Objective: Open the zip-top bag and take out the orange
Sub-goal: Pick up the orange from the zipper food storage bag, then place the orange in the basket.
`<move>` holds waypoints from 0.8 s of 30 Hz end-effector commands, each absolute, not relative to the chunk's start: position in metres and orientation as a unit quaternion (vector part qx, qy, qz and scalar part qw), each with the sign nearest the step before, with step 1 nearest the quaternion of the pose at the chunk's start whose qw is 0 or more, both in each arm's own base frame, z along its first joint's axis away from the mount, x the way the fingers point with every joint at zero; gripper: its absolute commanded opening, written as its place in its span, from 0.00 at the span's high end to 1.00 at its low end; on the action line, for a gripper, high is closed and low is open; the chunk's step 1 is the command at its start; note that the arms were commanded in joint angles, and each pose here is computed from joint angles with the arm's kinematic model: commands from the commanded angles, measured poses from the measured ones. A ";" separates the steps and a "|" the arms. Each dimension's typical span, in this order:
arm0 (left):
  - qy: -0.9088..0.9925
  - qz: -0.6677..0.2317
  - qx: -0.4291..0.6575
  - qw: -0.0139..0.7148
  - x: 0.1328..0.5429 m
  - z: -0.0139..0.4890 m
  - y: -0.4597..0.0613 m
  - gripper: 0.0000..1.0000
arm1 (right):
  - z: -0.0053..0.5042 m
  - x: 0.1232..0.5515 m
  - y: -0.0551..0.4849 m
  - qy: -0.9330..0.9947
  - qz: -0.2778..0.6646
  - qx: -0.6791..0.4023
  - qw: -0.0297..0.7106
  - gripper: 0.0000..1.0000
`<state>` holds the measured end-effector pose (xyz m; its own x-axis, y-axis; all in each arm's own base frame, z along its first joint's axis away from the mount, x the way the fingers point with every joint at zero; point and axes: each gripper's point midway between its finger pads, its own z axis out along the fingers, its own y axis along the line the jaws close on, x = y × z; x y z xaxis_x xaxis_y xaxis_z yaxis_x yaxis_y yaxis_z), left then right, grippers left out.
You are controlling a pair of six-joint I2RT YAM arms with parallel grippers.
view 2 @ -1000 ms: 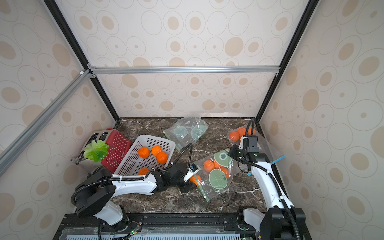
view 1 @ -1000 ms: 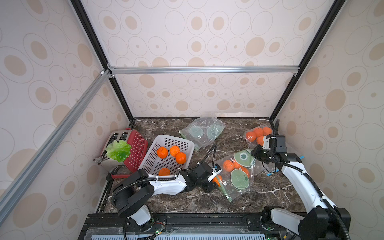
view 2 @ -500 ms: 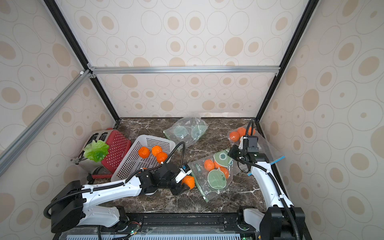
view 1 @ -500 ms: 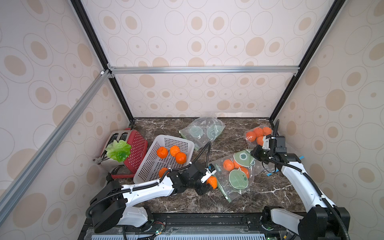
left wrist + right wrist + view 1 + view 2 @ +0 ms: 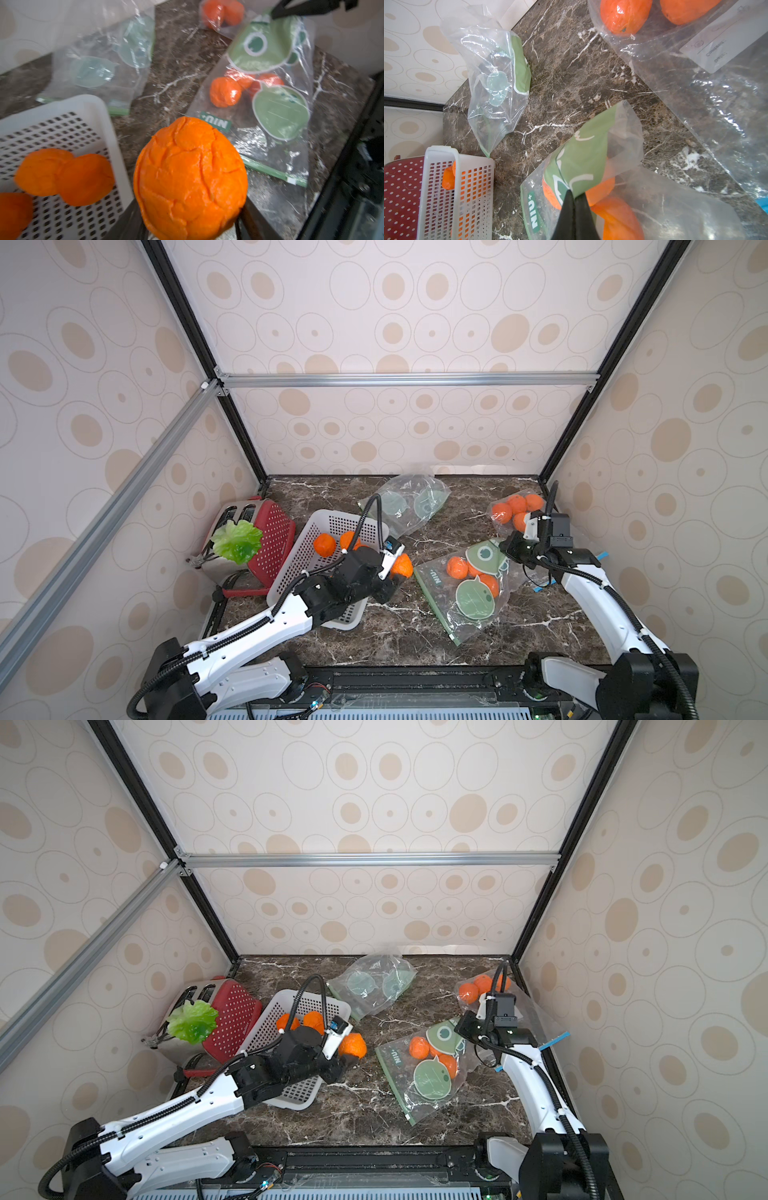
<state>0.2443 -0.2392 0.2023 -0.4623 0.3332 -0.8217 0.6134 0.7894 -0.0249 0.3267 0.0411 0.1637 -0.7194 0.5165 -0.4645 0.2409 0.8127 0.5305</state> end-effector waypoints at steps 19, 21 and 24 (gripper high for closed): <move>0.919 -0.021 0.012 0.393 0.330 0.118 -0.096 0.46 | 0.160 0.327 0.050 0.898 0.252 0.205 0.298 0.99; 0.922 -0.012 0.013 0.386 0.332 0.114 -0.094 0.45 | 0.161 0.326 0.050 0.898 0.251 0.204 0.299 0.98; 0.929 0.002 0.016 0.371 0.331 0.106 -0.090 0.44 | 0.162 0.326 0.050 0.898 0.250 0.203 0.300 0.98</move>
<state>0.3209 -0.0934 0.0941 -0.7422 0.0589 -0.6675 0.0620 0.9979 0.0192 0.3287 0.0497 0.1657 -0.7313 0.5128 -0.4498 0.2091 0.7962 0.5678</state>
